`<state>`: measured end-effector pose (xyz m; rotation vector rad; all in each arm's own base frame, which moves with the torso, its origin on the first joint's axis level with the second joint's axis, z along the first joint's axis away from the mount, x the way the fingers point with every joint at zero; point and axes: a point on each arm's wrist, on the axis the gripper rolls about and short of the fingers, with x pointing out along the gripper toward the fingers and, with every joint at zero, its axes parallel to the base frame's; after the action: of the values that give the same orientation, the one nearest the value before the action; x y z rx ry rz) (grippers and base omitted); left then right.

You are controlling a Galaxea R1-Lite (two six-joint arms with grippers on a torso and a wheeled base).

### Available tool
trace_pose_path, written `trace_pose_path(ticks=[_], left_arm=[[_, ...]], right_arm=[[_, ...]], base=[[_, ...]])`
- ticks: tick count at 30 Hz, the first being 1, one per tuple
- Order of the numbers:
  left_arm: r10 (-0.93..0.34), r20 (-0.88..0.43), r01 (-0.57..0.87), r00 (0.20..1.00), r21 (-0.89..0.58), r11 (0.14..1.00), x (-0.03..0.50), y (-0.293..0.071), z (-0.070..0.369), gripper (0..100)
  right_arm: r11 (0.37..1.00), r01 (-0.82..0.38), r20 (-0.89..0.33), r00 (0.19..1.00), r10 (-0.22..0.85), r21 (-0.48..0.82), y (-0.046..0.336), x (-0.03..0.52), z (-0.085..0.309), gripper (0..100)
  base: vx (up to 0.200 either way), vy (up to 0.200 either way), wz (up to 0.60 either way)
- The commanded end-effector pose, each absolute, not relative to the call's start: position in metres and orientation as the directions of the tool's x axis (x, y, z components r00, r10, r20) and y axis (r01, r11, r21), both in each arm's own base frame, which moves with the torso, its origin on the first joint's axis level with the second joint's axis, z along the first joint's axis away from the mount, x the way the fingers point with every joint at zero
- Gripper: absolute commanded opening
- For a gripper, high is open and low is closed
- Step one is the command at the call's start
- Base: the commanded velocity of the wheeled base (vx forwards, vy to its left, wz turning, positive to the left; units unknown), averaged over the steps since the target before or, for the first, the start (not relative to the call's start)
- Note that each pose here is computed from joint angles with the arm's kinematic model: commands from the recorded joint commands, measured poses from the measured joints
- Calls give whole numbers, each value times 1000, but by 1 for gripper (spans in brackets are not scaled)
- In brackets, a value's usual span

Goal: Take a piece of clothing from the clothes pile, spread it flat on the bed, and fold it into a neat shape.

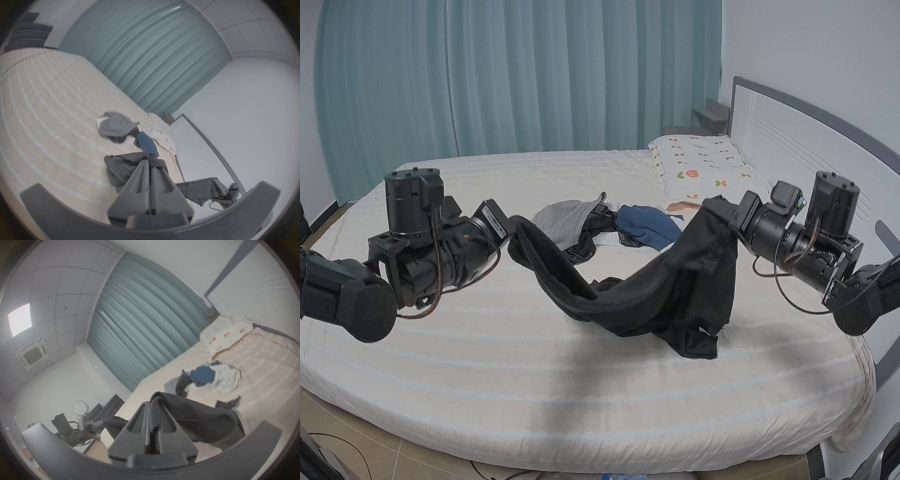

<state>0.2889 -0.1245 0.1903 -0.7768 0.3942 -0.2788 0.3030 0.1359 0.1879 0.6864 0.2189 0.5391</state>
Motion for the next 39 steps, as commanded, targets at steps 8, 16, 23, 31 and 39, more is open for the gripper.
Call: trace_pose_path(ticks=[8, 16, 23, 31, 39], left_arm=[[-457, -322, 30, 829, -792, 610, 273, -127, 160, 0], [-509, -353, 40, 785, -791, 610, 260, -138, 153, 0], [-543, -375, -15, 751, -832, 554, 257, -138, 147, 0], [-553, -362, -2, 751, -837, 547, 257, -139, 149, 0], [-540, -349, -31, 766, -859, 511, 262, -134, 154, 0]], right_arm=[[625, -219, -211, 816, 538, 749, 137, 291, 134, 0], [654, -169, -285, 800, 528, 737, 142, 294, 111, 0], [650, -188, -259, 809, 528, 737, 147, 292, 107, 0], [646, -193, -252, 810, 530, 738, 147, 292, 109, 0], [649, -190, -256, 810, 528, 736, 148, 293, 107, 0]], base=[[0, 0, 0], [-50, 0, 0], [-200, 0, 0], [0, 0, 0], [0, 100, 0]])
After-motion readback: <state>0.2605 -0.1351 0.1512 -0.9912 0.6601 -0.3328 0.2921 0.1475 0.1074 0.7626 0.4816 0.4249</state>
